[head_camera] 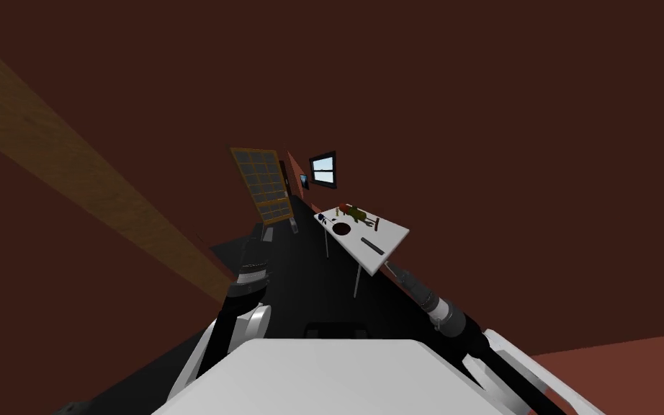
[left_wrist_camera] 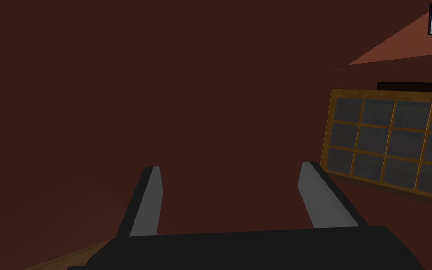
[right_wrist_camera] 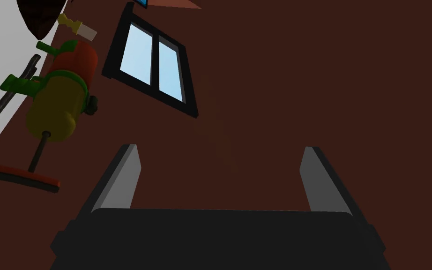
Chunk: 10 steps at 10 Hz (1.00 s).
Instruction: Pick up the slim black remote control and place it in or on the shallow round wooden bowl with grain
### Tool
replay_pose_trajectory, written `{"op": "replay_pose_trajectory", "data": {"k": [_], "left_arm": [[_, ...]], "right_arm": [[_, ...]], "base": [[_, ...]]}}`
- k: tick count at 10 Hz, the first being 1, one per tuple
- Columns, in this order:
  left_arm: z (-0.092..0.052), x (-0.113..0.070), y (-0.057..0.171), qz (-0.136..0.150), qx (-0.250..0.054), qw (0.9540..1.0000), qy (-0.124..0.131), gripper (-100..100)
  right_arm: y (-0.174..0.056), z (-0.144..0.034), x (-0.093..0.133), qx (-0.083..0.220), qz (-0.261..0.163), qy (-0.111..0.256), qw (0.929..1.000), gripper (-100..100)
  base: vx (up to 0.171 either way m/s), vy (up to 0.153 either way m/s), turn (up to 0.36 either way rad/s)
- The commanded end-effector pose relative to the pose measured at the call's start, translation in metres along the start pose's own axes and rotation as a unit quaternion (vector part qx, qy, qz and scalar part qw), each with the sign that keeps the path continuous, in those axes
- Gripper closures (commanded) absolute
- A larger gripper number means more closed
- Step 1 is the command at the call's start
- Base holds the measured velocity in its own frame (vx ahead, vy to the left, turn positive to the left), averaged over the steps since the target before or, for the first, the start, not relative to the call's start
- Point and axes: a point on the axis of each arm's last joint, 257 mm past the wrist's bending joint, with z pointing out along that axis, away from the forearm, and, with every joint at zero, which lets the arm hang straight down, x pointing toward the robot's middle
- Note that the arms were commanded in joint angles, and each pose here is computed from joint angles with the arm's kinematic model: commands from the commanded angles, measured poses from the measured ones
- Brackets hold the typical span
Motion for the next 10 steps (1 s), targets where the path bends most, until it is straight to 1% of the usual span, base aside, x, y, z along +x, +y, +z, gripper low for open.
{"op": "replay_pose_trajectory", "data": {"k": [1, 2, 3, 4, 5, 7, 8, 9, 10], "left_arm": [[0.000, 0.000, 0.000, 0.000, 0.000, 1.0000, 0.000, 0], [0.000, 0.000, 0.000, 0.000, 0.000, 1.0000, 0.000, 0], [0.000, 0.000, 0.000, 0.000, 0.000, 1.0000, 0.000, 0], [0.000, 0.000, 0.000, 0.000, 0.000, 1.0000, 0.000, 0], [0.000, 0.000, 0.000, 0.000, 0.000, 1.0000, 0.000, 0], [0.000, 0.000, 0.000, 0.000, 0.000, 1.0000, 0.000, 0], [0.000, 0.000, 0.000, 0.000, 0.000, 1.0000, 0.000, 0], [0.000, 0.000, 0.000, 0.000, 0.000, 1.0000, 0.000, 0], [0.000, 0.000, 0.000, 0.000, 0.000, 1.0000, 0.000, 0]], "right_arm": [[-0.015, -0.011, 0.006, 0.016, -0.013, 0.028, 0.9994, -100], [-0.015, -0.013, 0.006, 0.018, -0.018, 0.039, 0.9989, -100], [-0.029, -0.024, 0.010, 0.033, -0.027, 0.059, 0.9973, -100], [-0.030, -0.025, 0.010, 0.035, -0.033, 0.071, 0.9963, -100], [-0.044, -0.037, 0.013, 0.051, -0.042, 0.090, 0.9938, -100], [-0.045, -0.039, 0.011, 0.053, -0.051, 0.106, 0.9916, -100], [-0.060, -0.052, 0.013, 0.070, -0.062, 0.129, 0.9872, -100], [-0.060, -0.054, 0.012, 0.072, -0.068, 0.139, 0.9854, -100], [-0.075, -0.067, 0.012, 0.089, -0.078, 0.159, 0.9802, -100]], "base": [[0.025, 0.044, 0.104], [0.029, 0.042, 0.068], [0.043, 0.053, 0.124], [0.039, 0.042, 0.043], [0.048, 0.059, 0.104], [0.027, 0.035, 0.028], [0.037, 0.047, 0.129], [0.042, 0.042, 0.057], [0.056, 0.058, 0.101]]}}
